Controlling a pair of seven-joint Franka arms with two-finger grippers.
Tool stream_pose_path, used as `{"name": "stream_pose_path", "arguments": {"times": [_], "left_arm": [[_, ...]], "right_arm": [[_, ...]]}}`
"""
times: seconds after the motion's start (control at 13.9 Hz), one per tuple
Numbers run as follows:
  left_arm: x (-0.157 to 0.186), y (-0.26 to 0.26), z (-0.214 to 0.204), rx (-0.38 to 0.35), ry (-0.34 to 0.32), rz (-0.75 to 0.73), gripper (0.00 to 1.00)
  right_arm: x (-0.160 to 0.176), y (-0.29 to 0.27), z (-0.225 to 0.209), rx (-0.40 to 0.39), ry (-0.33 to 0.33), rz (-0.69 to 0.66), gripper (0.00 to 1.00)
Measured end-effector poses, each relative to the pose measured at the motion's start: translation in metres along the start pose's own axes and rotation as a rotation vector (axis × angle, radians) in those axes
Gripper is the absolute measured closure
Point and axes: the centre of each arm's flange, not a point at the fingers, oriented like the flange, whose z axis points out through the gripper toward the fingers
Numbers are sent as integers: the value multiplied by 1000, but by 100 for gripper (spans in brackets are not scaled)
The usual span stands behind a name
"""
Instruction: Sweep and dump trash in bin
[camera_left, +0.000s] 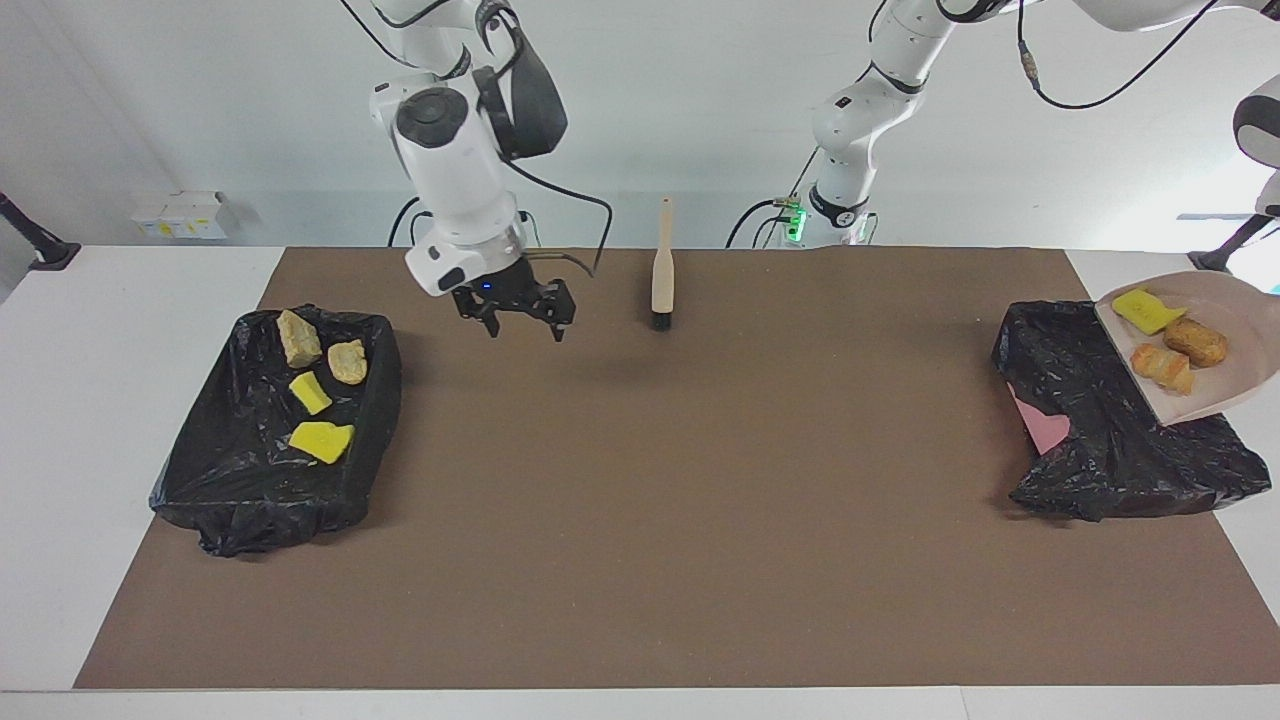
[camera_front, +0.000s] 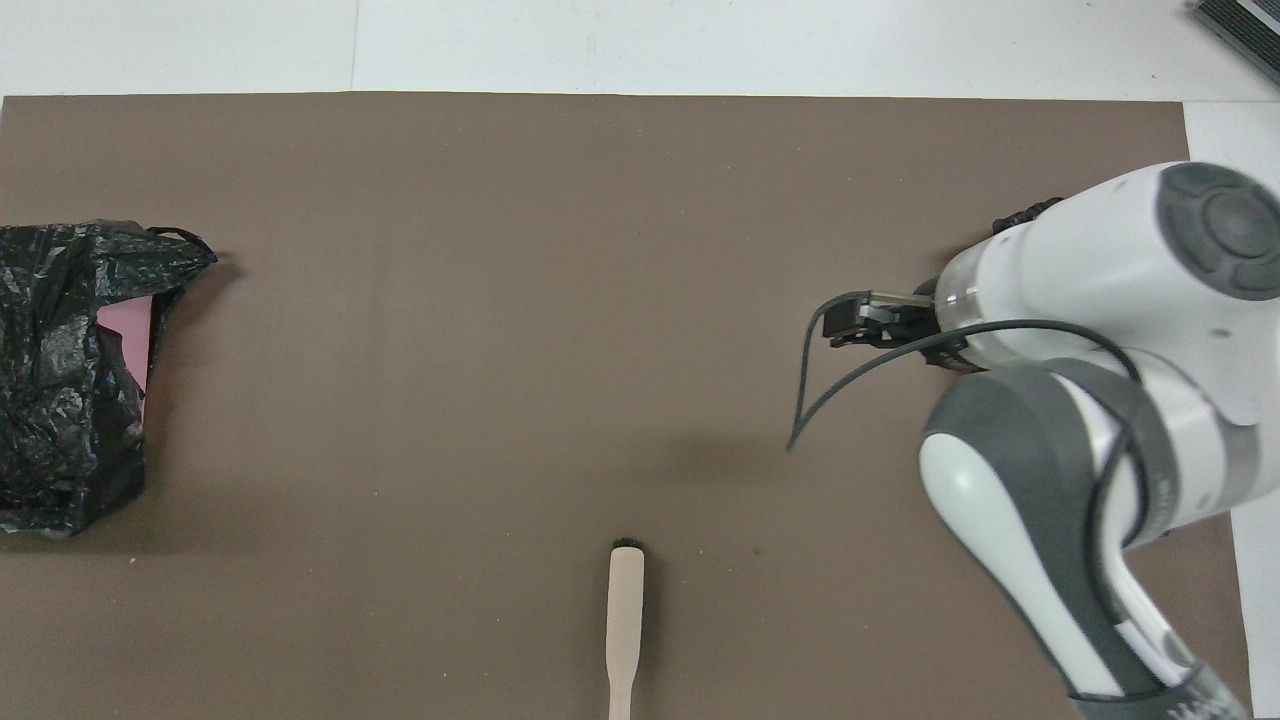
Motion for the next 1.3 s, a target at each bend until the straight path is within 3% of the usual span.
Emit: {"name": "stream_pose_path", "arguments": {"times": [0.22, 0.36, 0.58, 0.94, 1.3], "left_arm": [[30, 4, -15, -25, -142, -43, 69], [46, 13, -25, -45, -215, -60, 69], [45, 23, -36, -66, -311, -59, 69], [45, 25, -61, -59, -380, -63, 69], [98, 14, -105, -94, -416, -110, 69]], "right_arm": [[0, 49, -61, -97, 52, -38, 0], [-11, 68, -104, -119, 33, -29, 0], [-22, 79, -136, -131, -7, -6, 0], [-31, 99, -159, -152, -57, 33, 0], [-32, 105, -156, -158, -88, 47, 0]]}}
